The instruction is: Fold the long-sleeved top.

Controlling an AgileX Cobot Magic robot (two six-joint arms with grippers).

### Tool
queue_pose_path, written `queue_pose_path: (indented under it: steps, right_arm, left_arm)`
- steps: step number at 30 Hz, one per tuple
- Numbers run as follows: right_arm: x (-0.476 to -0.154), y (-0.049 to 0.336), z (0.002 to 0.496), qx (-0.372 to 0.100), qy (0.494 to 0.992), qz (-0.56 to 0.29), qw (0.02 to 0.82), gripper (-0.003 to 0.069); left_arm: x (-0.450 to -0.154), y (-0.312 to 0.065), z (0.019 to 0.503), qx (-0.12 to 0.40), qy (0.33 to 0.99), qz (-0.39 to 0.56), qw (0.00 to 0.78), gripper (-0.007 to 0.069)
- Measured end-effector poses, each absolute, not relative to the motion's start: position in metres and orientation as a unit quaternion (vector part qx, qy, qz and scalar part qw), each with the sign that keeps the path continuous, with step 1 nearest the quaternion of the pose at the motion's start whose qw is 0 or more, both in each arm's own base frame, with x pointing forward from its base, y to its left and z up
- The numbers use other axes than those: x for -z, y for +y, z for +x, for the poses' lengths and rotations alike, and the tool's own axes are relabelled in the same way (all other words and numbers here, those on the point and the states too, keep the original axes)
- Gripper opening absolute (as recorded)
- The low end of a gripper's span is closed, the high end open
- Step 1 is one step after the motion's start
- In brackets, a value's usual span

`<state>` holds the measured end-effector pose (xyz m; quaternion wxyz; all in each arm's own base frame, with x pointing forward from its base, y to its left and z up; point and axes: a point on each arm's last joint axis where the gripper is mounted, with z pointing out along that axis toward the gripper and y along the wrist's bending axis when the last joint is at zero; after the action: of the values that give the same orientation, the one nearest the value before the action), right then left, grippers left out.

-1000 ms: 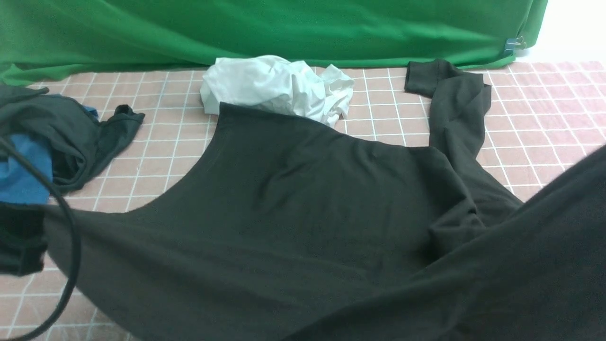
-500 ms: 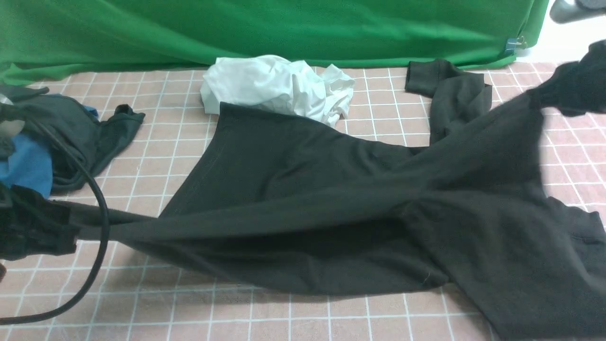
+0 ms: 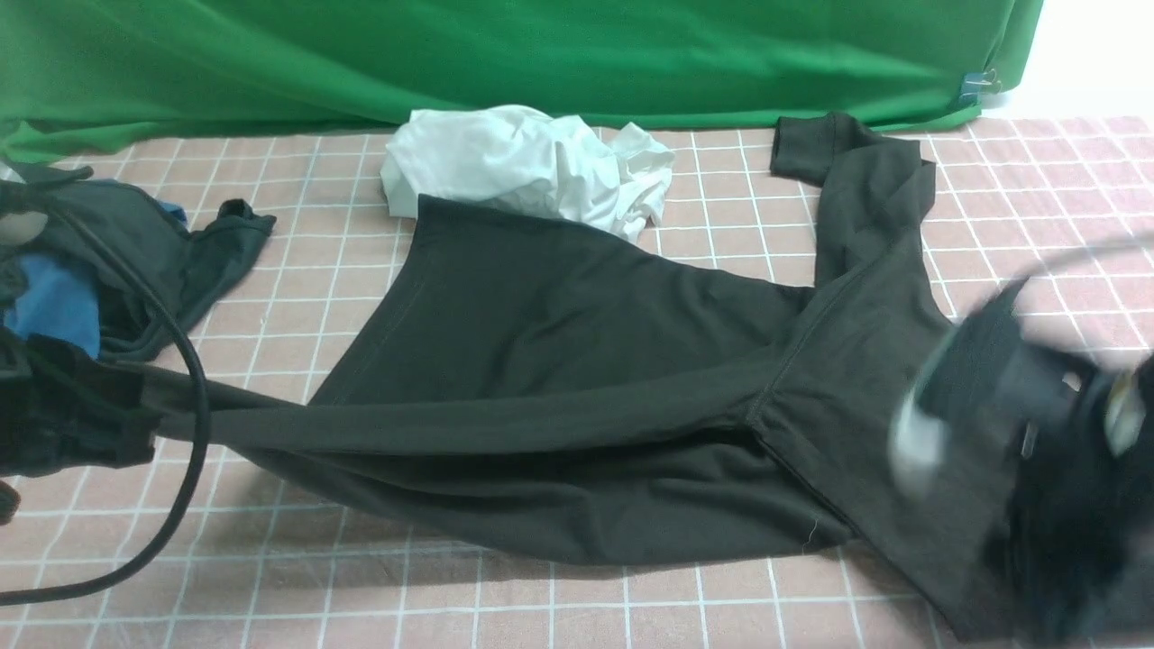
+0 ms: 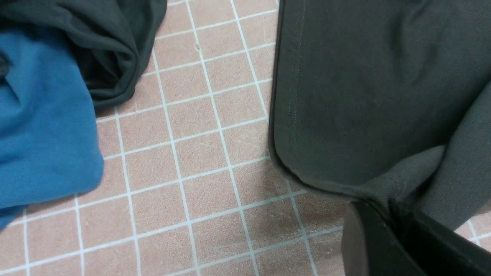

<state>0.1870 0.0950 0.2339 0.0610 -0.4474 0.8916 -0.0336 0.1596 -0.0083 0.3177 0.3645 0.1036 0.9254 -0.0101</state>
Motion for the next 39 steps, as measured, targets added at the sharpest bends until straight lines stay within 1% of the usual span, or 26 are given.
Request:
queue_pose_path:
  steps: [3,8,11,14,16,18,19,20,21,24,30,33,36,39]
  right_arm:
    - [-0.212,0.095,0.177,0.088,0.853,-0.51,0.063,0.0547]
    - [-0.19,0.088,0.169,0.106,0.834,-0.538,0.065,0.0555]
    - [-0.184,0.086,0.168,0.115,0.822,-0.552,0.079,0.0556]
    - [-0.18,0.086,0.171,0.115,0.815,-0.557,0.109,0.0556]
    - [-0.178,0.083,0.175,0.117,0.817,-0.553,0.114,0.0546]
    - [-0.175,0.075,0.182,0.123,0.827,-0.537,0.111,0.0517]
    - [-0.174,0.074,0.183,0.123,0.828,-0.536,0.112,0.0513]
    - [-0.172,0.07,0.186,0.123,0.835,-0.525,0.111,0.049]
    - [-0.171,0.07,0.188,0.118,0.84,-0.518,0.112,0.0472]
    - [-0.166,0.072,0.189,0.104,0.846,-0.51,0.113,0.0451]
    - [-0.152,0.073,0.189,0.092,0.857,-0.503,0.068,0.0444]
    - [-0.151,0.075,0.191,0.091,0.857,-0.503,0.065,0.0435]
    - [-0.15,0.075,0.191,0.088,0.858,-0.502,0.064,0.0377]
    - [-0.149,0.076,0.19,0.083,0.862,-0.496,0.059,0.0238]
  left_arm:
    - [-0.318,-0.008,0.16,0.01,0.925,0.105,0.365,0.0035]
    - [-0.318,-0.009,0.16,0.01,0.925,0.106,0.365,0.0035]
    - [-0.318,-0.009,0.16,0.011,0.925,0.107,0.365,0.0035]
    - [-0.317,-0.011,0.159,0.013,0.924,0.115,0.364,0.0035]
    - [-0.317,-0.013,0.159,0.014,0.924,0.119,0.364,0.0035]
    - [-0.317,-0.013,0.159,0.014,0.923,0.121,0.364,0.0035]
    - [-0.317,-0.013,0.159,0.014,0.923,0.121,0.364,0.0035]
    - [-0.317,-0.013,0.159,0.014,0.924,0.121,0.364,0.0035]
    - [-0.317,-0.013,0.159,0.014,0.924,0.121,0.364,0.0035]
    - [-0.317,-0.013,0.159,0.014,0.925,0.121,0.36,0.0035]
    - [-0.316,-0.013,0.158,0.015,0.927,0.122,0.355,0.0035]
    - [-0.316,-0.013,0.158,0.015,0.927,0.122,0.355,0.0035]
    - [-0.316,-0.013,0.158,0.016,0.927,0.121,0.355,0.0035]
    - [-0.316,-0.013,0.158,0.016,0.927,0.121,0.355,0.0035]
